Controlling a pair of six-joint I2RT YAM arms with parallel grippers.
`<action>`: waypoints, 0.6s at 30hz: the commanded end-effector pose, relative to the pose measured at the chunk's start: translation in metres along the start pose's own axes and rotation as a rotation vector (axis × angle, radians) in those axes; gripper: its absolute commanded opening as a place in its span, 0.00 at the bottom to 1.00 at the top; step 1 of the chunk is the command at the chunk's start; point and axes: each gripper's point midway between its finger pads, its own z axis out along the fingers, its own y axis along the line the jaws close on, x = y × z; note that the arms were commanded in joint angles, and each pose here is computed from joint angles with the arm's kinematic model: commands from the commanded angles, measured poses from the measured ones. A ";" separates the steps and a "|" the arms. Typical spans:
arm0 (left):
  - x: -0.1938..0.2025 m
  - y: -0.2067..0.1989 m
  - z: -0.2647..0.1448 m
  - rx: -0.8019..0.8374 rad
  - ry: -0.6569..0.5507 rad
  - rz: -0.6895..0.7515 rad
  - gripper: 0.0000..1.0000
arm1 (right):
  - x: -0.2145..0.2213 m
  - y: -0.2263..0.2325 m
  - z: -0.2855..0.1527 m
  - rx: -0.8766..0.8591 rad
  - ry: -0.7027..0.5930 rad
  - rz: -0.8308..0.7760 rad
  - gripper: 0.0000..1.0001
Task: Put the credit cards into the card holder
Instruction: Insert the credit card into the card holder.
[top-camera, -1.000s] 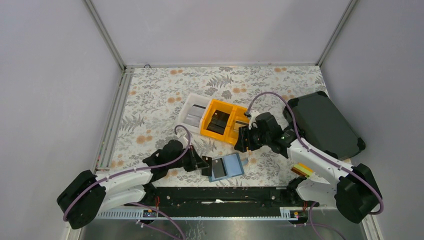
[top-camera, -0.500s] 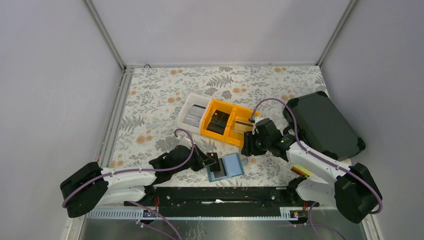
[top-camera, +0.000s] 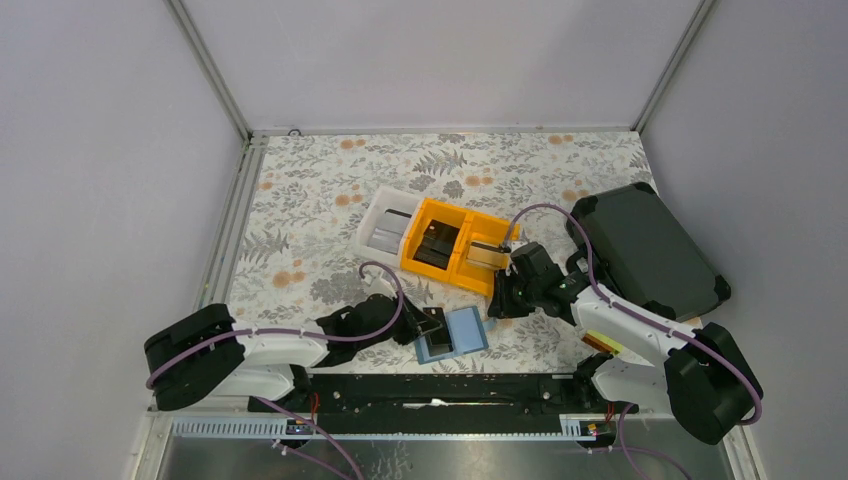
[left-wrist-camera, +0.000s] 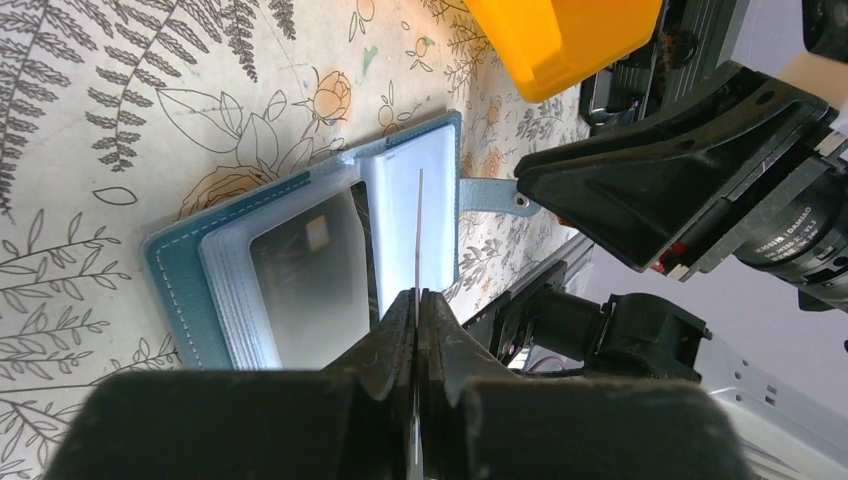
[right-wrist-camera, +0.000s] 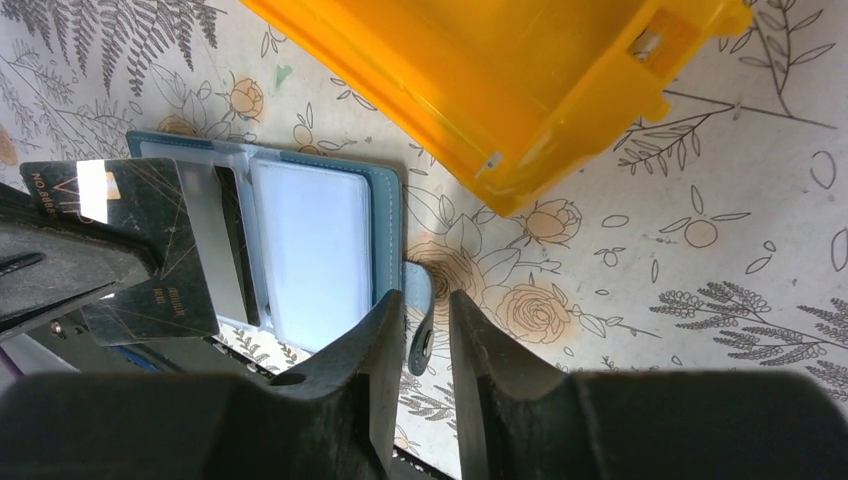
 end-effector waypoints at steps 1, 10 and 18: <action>-0.008 -0.034 0.006 0.095 -0.046 -0.053 0.00 | 0.003 0.003 0.001 -0.018 0.005 0.016 0.29; 0.002 -0.028 0.015 0.069 -0.020 -0.074 0.00 | 0.001 0.000 0.001 0.002 -0.004 0.026 0.18; 0.006 -0.011 0.016 0.009 -0.032 -0.082 0.00 | 0.002 -0.001 0.001 0.004 -0.007 0.029 0.12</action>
